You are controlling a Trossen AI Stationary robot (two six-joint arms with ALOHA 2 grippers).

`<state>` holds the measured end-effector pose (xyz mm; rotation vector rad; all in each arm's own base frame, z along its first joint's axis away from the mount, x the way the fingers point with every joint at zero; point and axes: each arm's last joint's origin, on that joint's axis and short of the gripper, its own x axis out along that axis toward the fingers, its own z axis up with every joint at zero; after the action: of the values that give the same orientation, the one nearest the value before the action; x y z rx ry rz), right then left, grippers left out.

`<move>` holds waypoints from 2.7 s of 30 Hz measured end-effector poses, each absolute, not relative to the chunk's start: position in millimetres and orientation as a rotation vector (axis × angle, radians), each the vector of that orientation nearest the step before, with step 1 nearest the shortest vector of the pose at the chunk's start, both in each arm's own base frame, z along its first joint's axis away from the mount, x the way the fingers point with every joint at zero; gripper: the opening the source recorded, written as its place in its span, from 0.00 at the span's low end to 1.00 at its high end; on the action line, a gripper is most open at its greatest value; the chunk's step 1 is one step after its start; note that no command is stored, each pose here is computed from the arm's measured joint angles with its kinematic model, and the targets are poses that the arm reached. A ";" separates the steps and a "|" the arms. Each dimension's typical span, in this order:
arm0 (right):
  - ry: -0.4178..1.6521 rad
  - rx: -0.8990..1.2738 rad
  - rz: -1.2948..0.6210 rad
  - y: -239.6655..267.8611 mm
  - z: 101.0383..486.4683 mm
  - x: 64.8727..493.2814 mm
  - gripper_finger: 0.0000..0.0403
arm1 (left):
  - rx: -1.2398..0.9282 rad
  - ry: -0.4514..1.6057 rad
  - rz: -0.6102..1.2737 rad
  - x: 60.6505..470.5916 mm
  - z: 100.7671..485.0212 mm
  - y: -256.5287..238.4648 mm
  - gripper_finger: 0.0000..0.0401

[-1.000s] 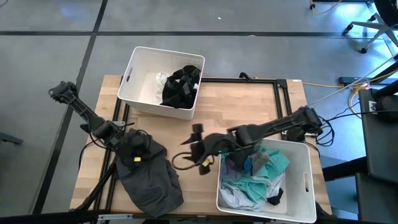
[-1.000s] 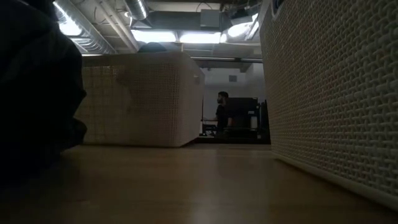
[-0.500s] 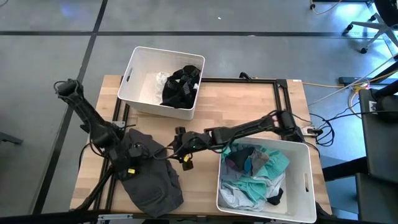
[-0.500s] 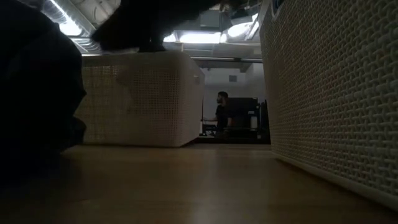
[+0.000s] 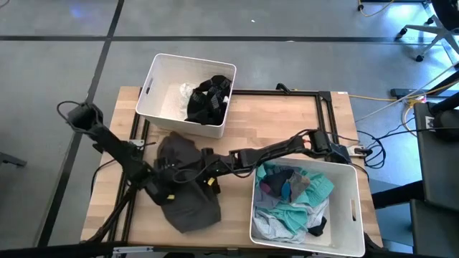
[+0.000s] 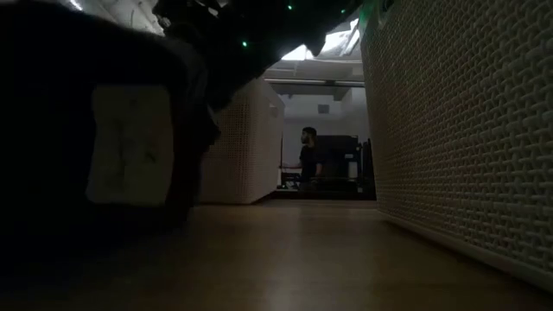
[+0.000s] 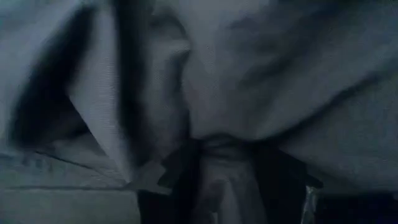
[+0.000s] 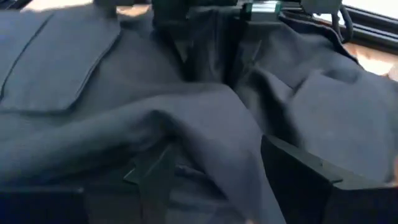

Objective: Sort clothes
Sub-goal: Put the black pants into the bottom white bin

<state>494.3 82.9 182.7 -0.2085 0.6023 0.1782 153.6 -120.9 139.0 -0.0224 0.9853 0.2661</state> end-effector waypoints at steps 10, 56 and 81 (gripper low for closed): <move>0.592 -0.204 -0.026 74.9 190.9 493.6 0.59 | 0.068 0.912 0.239 176.5 129.9 -120.1 0.36; 0.808 0.019 -0.003 47.8 80.7 512.0 0.05 | 0.132 0.709 0.255 189.0 128.5 -120.5 0.36; 0.637 -0.316 -0.103 87.7 232.7 482.4 0.05 | 0.046 0.727 0.267 124.0 224.4 -124.4 0.36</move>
<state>482.4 87.7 232.7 -0.3165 0.6370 -0.1034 124.0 -124.4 224.4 0.0460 0.7266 0.2674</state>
